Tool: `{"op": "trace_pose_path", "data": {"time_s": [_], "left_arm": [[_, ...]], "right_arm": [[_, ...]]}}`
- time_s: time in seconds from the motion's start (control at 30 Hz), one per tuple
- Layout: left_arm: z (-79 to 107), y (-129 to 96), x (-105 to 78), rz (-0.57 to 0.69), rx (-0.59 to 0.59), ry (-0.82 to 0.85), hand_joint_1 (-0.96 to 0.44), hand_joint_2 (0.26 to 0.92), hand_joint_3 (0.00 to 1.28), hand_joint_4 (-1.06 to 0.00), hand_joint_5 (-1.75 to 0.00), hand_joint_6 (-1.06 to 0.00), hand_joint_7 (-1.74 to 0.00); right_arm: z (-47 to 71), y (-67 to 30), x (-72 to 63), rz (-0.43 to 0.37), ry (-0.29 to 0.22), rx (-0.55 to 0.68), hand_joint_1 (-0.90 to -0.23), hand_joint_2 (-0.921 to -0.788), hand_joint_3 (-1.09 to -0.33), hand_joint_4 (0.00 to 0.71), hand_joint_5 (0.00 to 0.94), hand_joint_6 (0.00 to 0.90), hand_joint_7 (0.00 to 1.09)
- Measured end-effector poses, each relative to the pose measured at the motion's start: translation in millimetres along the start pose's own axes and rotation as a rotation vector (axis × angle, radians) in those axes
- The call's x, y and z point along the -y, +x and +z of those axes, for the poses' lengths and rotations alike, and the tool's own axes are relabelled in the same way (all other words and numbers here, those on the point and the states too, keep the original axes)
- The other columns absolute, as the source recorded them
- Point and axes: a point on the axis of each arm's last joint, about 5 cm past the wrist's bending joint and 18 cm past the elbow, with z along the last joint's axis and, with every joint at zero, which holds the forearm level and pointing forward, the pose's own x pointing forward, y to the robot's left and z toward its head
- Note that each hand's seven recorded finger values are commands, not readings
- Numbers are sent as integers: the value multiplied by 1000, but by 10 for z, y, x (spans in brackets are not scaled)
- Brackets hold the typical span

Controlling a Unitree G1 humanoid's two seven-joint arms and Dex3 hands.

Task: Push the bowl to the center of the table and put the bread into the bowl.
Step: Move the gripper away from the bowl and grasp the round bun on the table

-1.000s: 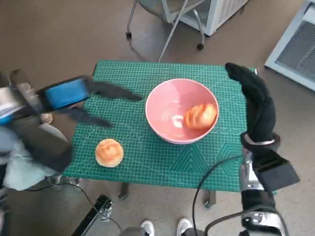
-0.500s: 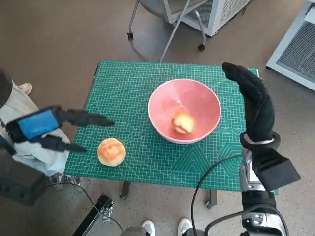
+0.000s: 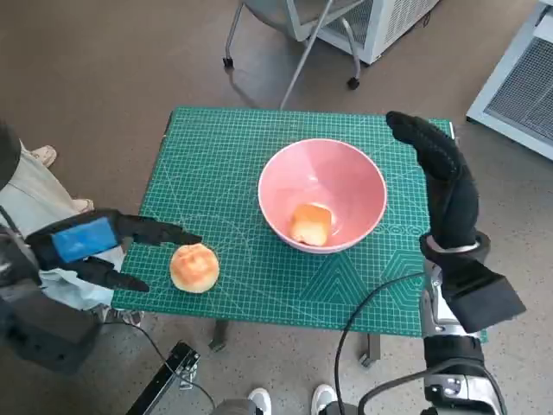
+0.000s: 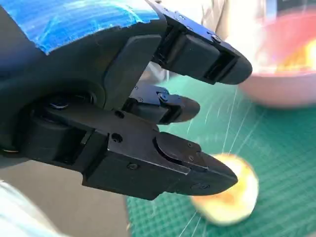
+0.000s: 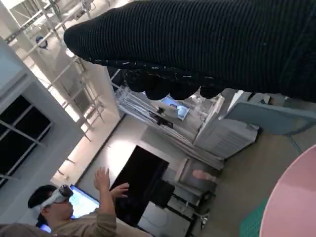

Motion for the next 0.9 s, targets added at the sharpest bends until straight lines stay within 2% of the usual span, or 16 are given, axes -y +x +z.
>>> {"op": "trace_pose_path", "data": {"time_s": [0.2,0.57,0.7,0.77,0.9], "left_arm": [[41,114,98,-49,-1,46,-57,724,3,-380,0,-525,0],[108,408,306,-59,28,158,-109,736,7,-396,-5,-526,-3],[140,529,407,-103,40,232,-112,778,24,-401,-5,-526,-2],[152,587,442,-122,44,265,-42,850,41,-410,-5,-531,-3],[153,682,453,-129,54,318,82,902,160,-448,-15,-569,-17]], "right_arm": [[6,11,-2,10,2,0,-572,-921,-845,353,20,-1,859],[12,17,9,24,1,1,-566,-921,-845,353,20,-1,853],[14,17,13,27,4,2,-567,-921,-844,353,20,-1,852],[16,17,20,27,3,2,-568,-921,-843,352,19,-1,851],[23,20,28,26,6,7,-573,-921,-841,350,18,-1,851]]}}
